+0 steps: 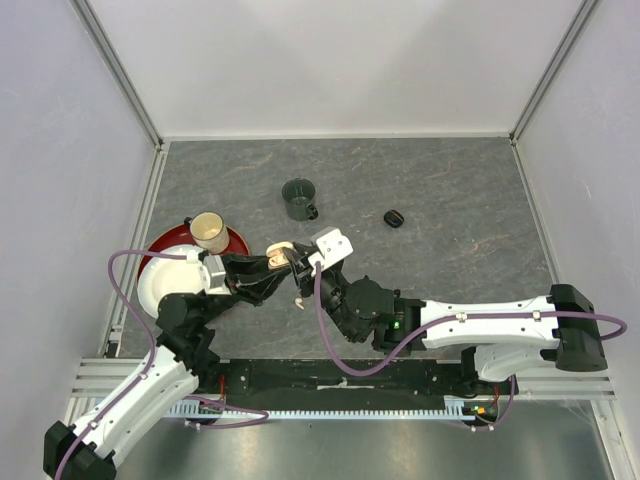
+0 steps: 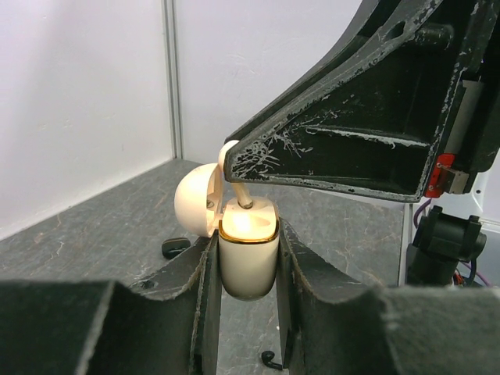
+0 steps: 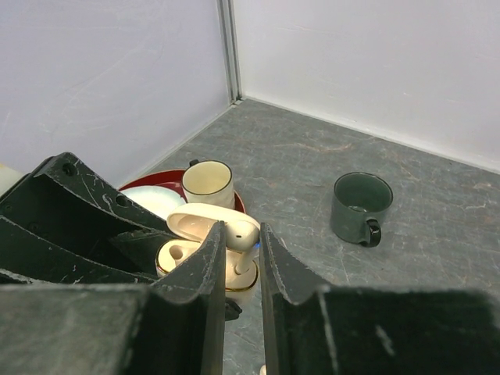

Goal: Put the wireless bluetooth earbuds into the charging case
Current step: Place the earbud in the charging case.

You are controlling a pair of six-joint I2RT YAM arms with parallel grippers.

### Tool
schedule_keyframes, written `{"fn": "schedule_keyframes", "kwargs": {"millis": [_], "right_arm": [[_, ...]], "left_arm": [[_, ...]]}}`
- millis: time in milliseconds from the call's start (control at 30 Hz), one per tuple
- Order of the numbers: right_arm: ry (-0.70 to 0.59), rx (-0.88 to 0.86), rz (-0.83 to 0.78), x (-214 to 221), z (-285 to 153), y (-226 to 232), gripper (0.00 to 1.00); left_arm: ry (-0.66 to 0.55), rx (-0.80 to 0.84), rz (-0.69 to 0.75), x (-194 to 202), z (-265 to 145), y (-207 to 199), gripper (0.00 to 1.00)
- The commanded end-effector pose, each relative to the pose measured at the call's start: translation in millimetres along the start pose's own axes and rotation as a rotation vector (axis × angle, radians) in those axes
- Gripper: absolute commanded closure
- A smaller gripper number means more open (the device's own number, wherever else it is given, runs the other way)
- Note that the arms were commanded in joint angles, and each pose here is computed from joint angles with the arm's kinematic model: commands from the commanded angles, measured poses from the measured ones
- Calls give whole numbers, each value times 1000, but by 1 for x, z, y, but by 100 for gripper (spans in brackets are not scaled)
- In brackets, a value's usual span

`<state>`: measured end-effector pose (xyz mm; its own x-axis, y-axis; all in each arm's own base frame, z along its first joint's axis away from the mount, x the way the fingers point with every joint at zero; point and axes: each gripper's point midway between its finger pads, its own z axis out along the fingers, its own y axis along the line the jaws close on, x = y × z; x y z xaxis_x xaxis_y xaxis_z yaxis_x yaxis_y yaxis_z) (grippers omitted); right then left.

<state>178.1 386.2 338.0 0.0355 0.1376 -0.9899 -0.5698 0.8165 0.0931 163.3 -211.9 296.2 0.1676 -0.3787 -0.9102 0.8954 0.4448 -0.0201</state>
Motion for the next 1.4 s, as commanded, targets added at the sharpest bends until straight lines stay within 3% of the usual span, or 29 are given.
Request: {"fn": "schedule_keyframes", "kwargs": {"millis": [0,400,1200,1367], "right_arm": [[-17,-13,-18,-14,0,-5,100],[69,-166,-118,11,-7,16,100],[119,-209,-196,32,-12,18,99],[118,-193,-168,30,-10,19,91]], "left_arm": [[-93,0,53,-34,6,-1,98],[-106,-29,55,-37,7,4,98],[-133,-84,41,-43,7,13,98],[-126,-75,39,-41,7,12,98]]}}
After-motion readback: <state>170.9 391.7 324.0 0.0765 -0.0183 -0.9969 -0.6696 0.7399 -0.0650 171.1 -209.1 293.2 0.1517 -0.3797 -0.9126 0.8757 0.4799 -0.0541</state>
